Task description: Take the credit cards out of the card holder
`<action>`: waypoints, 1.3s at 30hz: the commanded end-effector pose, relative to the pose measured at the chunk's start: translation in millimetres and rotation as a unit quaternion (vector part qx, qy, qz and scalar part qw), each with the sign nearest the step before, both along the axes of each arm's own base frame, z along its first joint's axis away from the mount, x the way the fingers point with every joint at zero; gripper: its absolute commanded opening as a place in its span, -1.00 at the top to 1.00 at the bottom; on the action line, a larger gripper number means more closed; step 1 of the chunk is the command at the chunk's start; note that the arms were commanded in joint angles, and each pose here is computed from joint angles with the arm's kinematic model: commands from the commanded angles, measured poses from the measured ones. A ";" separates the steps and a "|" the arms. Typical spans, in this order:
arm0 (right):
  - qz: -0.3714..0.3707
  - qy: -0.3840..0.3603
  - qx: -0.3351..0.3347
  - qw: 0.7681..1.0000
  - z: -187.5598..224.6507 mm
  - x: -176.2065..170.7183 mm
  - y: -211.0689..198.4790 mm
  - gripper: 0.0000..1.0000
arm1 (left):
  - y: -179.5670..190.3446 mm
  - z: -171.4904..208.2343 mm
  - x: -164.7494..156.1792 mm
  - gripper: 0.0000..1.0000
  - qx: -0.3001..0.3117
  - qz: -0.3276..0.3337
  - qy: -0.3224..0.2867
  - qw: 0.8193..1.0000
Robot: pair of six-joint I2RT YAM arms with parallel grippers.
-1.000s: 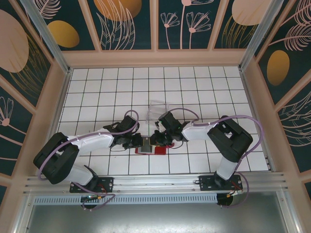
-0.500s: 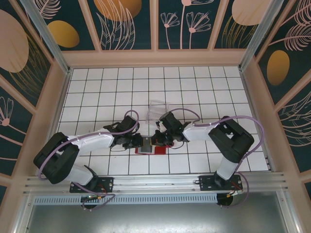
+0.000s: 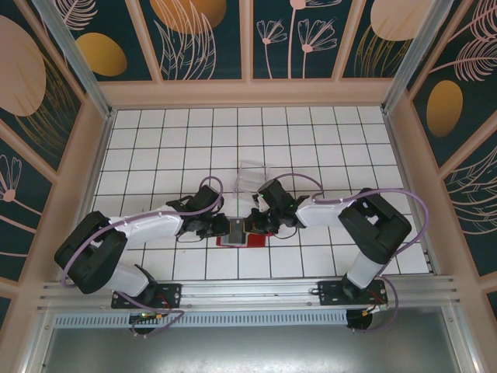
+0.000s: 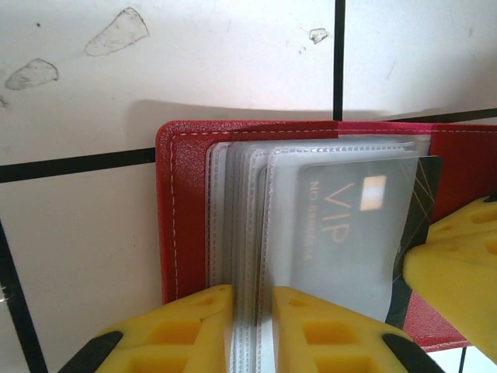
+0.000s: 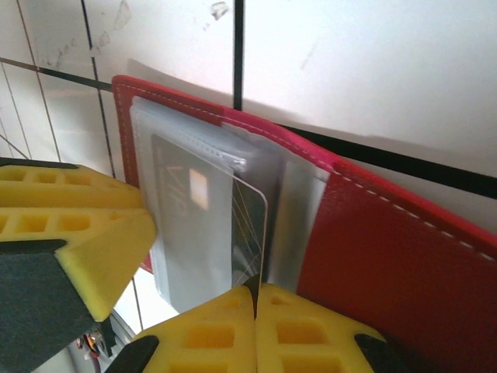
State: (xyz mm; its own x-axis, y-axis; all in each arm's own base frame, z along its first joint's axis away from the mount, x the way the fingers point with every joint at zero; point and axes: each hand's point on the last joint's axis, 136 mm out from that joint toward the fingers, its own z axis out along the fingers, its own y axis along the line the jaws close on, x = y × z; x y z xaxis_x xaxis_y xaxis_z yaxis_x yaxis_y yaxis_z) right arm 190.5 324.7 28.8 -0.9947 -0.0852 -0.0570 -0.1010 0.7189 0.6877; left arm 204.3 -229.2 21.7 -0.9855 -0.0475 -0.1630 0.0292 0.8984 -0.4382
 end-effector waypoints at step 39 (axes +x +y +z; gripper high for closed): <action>-0.015 0.030 0.026 0.999 -12.9 -7.5 0.0 0.67 | 17.0 -17.9 -12.6 0.58 0.053 -0.006 0.029 0.998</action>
State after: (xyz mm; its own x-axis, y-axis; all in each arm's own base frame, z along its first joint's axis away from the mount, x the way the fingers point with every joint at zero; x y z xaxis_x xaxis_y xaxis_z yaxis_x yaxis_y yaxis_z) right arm 187.2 329.0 25.3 -0.9984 -0.0520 -0.0238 -0.0526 0.6717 0.7390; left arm 204.9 -229.9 21.3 -0.9870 -0.0414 -0.1554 0.0299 0.9021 -0.4305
